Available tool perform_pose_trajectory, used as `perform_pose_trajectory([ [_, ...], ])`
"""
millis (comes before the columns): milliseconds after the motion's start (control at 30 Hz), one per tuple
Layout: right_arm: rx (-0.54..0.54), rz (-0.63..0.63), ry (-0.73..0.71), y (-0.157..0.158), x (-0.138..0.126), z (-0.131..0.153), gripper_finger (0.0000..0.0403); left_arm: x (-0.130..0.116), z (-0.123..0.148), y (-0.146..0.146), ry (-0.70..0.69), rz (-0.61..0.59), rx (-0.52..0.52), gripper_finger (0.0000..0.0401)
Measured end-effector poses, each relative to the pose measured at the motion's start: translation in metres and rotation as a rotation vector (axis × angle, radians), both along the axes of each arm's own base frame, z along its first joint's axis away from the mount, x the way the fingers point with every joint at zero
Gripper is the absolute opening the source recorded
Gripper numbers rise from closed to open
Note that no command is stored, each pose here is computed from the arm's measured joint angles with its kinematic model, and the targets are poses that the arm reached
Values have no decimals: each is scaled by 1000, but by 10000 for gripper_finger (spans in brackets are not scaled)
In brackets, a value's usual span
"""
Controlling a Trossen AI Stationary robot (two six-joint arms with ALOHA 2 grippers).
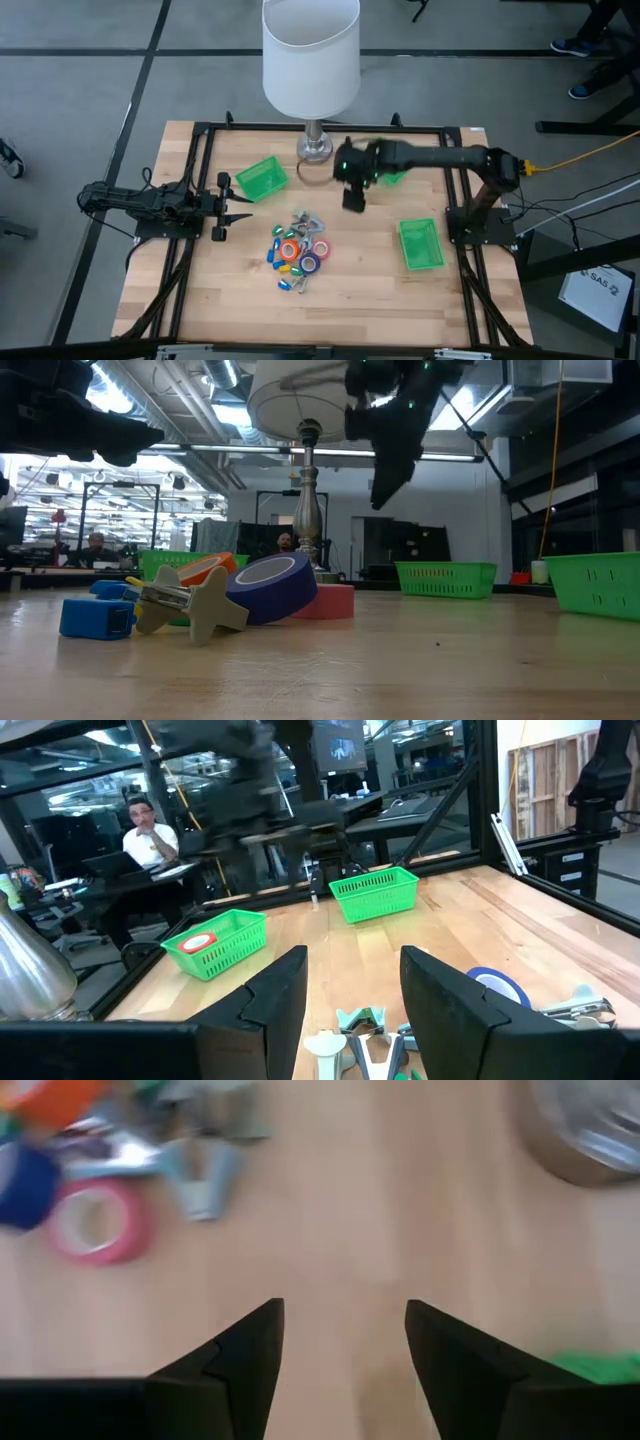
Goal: Pick and place Stapler, Stapler remover, tape
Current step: Put the pink tape into the top right green bin
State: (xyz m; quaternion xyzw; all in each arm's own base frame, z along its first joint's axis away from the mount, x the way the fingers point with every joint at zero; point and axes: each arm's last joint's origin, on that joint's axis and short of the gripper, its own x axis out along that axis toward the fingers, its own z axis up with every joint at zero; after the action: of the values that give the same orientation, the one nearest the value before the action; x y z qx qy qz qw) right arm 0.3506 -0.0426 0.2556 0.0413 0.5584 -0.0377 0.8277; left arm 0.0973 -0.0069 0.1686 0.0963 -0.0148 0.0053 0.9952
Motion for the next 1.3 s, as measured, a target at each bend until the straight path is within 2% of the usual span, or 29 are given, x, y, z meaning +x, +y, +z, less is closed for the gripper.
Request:
perform_pose_trajectory([
  [267, -69, 369, -105, 79, 10, 4, 214, 0, 0, 0, 0, 0, 0, 157],
  [433, -71, 478, -225, 120, 13, 9, 214, 0, 0, 0, 0, 0, 0, 157],
  [600, -62, 540, -284, 151, 22, -3, 214, 0, 0, 0, 0, 0, 0, 157],
  [767, -62, 577, -226, 168, 31, -33, 214, 0, 0, 0, 0, 0, 0, 157],
  [1067, -102, 568, -112, 172, 41, -78, 213, 0, 0, 0, 0, 0, 0, 157],
  [1200, -166, 542, -84, 170, 43, -86, 213, 0, 0, 0, 0, 0, 0, 157],
  [1300, -167, 540, -85, 170, 43, -86, 213, 0, 0, 0, 0, 0, 0, 157],
])
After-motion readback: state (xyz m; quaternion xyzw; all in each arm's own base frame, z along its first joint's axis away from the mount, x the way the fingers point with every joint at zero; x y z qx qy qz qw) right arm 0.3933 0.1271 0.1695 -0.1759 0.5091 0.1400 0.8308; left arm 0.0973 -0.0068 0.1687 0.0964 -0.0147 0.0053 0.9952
